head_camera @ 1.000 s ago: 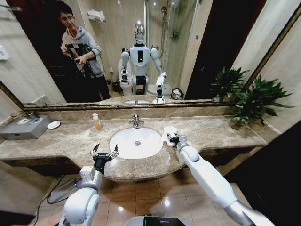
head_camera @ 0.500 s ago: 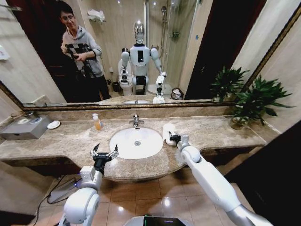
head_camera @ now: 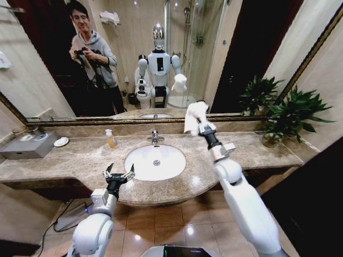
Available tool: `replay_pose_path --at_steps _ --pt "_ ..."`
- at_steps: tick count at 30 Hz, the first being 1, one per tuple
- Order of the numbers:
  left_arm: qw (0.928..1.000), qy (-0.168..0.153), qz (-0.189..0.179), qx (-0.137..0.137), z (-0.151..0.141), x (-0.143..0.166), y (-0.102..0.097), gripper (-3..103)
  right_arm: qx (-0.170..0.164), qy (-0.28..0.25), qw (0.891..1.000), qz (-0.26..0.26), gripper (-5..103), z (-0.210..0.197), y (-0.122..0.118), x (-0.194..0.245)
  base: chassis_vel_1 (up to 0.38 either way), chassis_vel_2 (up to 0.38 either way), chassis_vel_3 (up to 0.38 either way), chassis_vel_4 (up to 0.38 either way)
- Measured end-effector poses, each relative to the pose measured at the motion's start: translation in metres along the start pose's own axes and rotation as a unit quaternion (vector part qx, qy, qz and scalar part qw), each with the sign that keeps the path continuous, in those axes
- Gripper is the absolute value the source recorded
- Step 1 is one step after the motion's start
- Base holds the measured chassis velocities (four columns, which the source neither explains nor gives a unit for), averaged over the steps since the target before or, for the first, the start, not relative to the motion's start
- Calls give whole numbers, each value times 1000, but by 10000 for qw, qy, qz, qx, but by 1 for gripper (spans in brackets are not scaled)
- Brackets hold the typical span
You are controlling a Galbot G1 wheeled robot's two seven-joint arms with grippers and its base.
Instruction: Pick up the towel from the sink counter and wipe the mirror surface.
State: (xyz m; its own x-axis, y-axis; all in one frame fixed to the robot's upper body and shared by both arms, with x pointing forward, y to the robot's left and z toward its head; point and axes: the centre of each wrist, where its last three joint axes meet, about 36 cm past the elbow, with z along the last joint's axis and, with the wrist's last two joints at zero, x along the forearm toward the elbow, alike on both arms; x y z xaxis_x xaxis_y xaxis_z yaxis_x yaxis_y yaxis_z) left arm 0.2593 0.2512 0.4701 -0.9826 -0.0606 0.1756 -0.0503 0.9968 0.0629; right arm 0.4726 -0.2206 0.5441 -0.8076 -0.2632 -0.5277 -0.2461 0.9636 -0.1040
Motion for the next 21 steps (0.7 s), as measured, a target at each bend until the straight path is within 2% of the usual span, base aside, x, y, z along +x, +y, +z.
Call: replay_pose_path --at_steps 2,4,12,16,21 --pt "10000 0 0 0 0 0 0 100 139 -249 9995 97 15 -10 -6 -11 0 0 0 0" --pt "10000 0 0 0 0 0 0 100 142 -335 9993 127 15 -13 -6 -16 0 0 0 0" --pt "10000 0 0 0 0 0 0 100 -36 -506 9986 154 15 -18 6 -28 26 16 -11 -52" --pt "10000 0 0 0 0 0 0 100 51 -530 9985 99 15 -18 -5 -25 157 71 -77 -121" --pt "10000 1 0 1 0 0 0 100 5 -619 9979 186 15 -19 -9 -31 200 118 -178 -157"
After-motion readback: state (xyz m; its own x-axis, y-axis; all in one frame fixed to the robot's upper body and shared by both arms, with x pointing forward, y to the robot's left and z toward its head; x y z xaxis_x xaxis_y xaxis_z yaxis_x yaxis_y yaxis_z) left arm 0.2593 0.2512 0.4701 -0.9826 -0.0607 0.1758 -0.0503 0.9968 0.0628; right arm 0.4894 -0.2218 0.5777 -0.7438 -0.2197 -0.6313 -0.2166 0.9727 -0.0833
